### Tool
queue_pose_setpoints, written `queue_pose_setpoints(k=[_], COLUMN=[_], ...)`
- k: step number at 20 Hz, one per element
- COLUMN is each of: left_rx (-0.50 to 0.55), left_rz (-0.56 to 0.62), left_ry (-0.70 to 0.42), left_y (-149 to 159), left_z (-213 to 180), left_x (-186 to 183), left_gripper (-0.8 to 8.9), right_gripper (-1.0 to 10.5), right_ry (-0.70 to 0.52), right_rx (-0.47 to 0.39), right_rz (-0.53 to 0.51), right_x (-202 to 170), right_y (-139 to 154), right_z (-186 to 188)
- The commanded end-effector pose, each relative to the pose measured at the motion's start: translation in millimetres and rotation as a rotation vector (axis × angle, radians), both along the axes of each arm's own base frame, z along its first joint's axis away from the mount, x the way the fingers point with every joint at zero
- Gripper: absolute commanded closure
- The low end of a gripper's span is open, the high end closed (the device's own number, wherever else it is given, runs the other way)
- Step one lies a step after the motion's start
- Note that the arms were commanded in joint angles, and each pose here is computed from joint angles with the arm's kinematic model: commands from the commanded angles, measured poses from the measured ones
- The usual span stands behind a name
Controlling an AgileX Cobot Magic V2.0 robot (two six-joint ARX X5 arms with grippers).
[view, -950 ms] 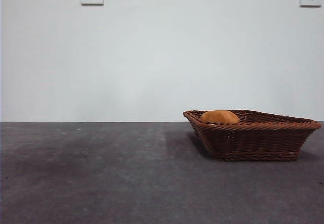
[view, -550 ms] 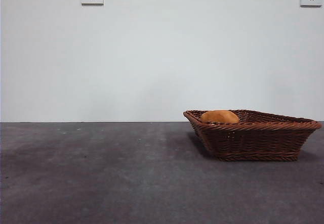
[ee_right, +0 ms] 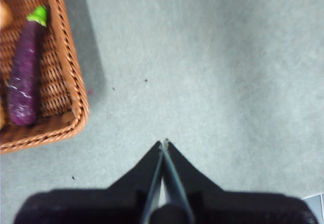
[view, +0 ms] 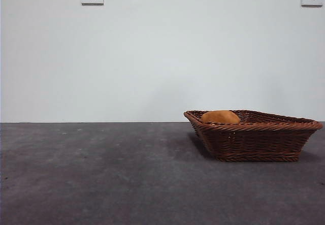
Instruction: Help me put the vegetables on the table into the basket
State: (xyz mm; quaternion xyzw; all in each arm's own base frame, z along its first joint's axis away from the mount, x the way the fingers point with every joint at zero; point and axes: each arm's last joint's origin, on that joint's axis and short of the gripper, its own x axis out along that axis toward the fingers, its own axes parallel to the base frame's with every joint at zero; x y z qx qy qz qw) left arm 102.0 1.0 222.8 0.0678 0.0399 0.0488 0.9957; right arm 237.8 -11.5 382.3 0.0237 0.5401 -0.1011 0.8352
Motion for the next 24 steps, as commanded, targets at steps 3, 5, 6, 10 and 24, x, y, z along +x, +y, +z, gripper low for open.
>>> queue_pose_setpoints(k=[3,5,6,10,24], left_rx=[-0.102,-0.110,-0.110,-0.106,-0.110], left_rz=[0.008,0.006,0.008,0.012,-0.075], left_ry=[0.004,0.005,0.002,0.013,0.080], left_y=[0.1,0.1,0.3,0.8,-1.3], left_z=[-36.5,-46.0,-47.9,-50.2,-72.5], left_x=[-0.6,-1.8,-2.3,-4.3,-5.8], left_gripper=[7.87,7.87,7.87,7.86,7.86], right_gripper=[9.5,9.5,9.5,9.5,9.5], right_ry=[-0.021,-0.113,-0.162,-0.378,-0.587], right_rx=[0.003,0.000,-0.001,-0.007,-0.013], right_rz=[-0.010,-0.010,-0.010,-0.010,-0.009], right_x=[21.5,31.8,35.9,52.0,64.5], right_y=[-0.9,-1.3,-1.4,-1.9,-2.4], right_z=[-10.4,-7.6,-5.2,8.0,23.7])
